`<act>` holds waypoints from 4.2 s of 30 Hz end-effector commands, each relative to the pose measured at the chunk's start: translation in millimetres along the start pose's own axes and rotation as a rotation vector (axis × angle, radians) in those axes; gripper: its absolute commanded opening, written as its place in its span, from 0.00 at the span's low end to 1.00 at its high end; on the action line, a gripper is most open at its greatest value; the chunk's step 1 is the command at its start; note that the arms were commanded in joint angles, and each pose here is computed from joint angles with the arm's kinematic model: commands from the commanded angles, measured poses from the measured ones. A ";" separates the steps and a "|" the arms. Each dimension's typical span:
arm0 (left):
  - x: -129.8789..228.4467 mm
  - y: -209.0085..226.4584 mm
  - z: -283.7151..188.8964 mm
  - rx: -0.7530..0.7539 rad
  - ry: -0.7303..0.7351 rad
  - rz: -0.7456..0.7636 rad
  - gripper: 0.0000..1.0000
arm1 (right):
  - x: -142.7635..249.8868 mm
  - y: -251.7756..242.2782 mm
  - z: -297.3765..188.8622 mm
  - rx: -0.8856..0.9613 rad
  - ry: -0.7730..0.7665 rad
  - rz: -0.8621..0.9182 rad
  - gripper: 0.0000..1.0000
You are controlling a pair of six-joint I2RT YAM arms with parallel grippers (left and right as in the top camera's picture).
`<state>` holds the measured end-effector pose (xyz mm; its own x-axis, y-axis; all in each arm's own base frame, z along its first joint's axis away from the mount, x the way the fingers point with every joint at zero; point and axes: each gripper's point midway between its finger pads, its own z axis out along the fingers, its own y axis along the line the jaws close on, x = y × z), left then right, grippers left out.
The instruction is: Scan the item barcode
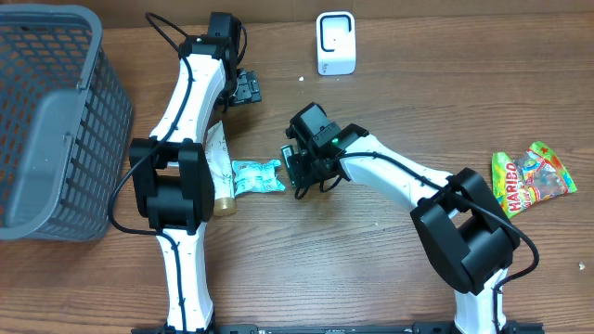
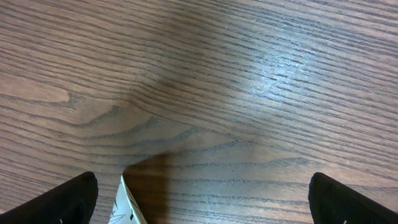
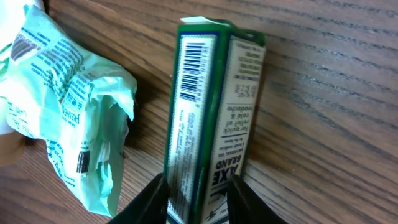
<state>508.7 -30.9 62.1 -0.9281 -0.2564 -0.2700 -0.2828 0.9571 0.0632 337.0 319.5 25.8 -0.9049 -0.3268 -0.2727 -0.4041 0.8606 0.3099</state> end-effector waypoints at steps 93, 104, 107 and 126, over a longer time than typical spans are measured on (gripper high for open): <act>-1.6 4.7 3.4 -0.021 -0.005 -0.013 1.00 | -96.8 -129.4 -109.6 0.334 -0.124 0.213 0.65; -1.6 4.7 3.4 -0.021 -0.005 -0.013 1.00 | -66.6 -213.0 -78.3 0.115 -0.015 0.375 0.59; -1.6 4.7 3.4 -0.021 -0.005 -0.013 1.00 | -64.6 -212.8 -67.3 0.111 0.001 0.362 0.59; -1.7 5.1 3.4 -0.021 -0.005 -0.014 1.00 | -58.0 -195.1 -35.0 0.097 0.054 0.301 0.54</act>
<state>508.7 -29.8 62.3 -0.9275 -0.2561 -0.2724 -0.2844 0.9562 0.0693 469.1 148.9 21.8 -0.9889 -0.0331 -0.1450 -0.0732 0.9569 0.2810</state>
